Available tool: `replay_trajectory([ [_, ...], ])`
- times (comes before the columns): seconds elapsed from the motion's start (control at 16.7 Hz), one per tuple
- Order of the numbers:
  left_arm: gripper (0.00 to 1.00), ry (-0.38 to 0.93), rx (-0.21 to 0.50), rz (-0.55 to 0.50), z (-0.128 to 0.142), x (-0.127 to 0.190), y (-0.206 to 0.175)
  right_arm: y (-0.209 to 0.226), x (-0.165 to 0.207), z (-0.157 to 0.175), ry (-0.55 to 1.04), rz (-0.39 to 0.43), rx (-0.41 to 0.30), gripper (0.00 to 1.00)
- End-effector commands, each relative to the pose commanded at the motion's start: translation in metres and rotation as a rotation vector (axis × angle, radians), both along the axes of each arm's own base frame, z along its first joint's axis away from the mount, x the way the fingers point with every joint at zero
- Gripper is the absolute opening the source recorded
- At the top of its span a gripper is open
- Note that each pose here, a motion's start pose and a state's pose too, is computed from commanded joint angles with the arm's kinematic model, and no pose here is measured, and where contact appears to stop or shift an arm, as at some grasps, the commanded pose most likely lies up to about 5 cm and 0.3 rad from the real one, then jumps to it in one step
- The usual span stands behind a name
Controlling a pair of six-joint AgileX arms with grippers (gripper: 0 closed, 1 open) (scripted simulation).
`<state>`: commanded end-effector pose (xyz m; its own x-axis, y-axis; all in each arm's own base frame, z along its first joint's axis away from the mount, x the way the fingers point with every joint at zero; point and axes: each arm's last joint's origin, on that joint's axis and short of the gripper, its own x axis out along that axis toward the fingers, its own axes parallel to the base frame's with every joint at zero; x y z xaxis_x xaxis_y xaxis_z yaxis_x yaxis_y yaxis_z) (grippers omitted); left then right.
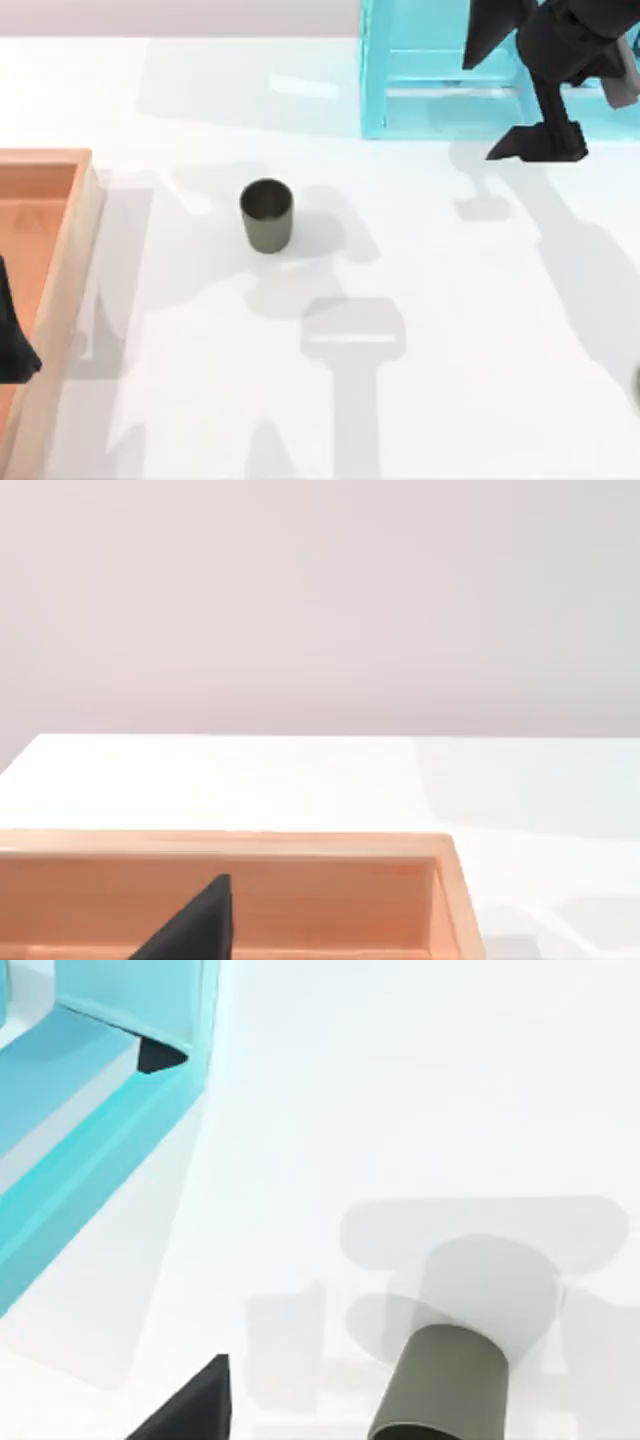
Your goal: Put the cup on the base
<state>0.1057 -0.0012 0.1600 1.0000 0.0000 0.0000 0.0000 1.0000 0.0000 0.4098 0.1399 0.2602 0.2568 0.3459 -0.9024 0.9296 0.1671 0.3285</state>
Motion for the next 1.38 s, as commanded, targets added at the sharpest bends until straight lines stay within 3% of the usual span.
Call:
replay_trajectory([
  [0.3,1.00,0.000,0.000,0.000,0.000,0.000,0.000,0.086,0.016,-0.029,0.231,-0.118,0.048,1.00],
  [0.6,1.00,0.000,0.000,0.000,0.000,0.000,0.000,0.148,0.004,-0.041,0.329,-0.164,0.063,1.00],
  [1.14,1.00,0.000,0.000,0.000,0.000,0.000,0.000,0.161,-0.002,-0.039,0.339,-0.172,0.072,1.00],
  [1.38,1.00,0.000,0.000,0.000,0.000,0.000,0.000,0.178,0.000,-0.073,0.341,-0.169,0.071,1.00],
])
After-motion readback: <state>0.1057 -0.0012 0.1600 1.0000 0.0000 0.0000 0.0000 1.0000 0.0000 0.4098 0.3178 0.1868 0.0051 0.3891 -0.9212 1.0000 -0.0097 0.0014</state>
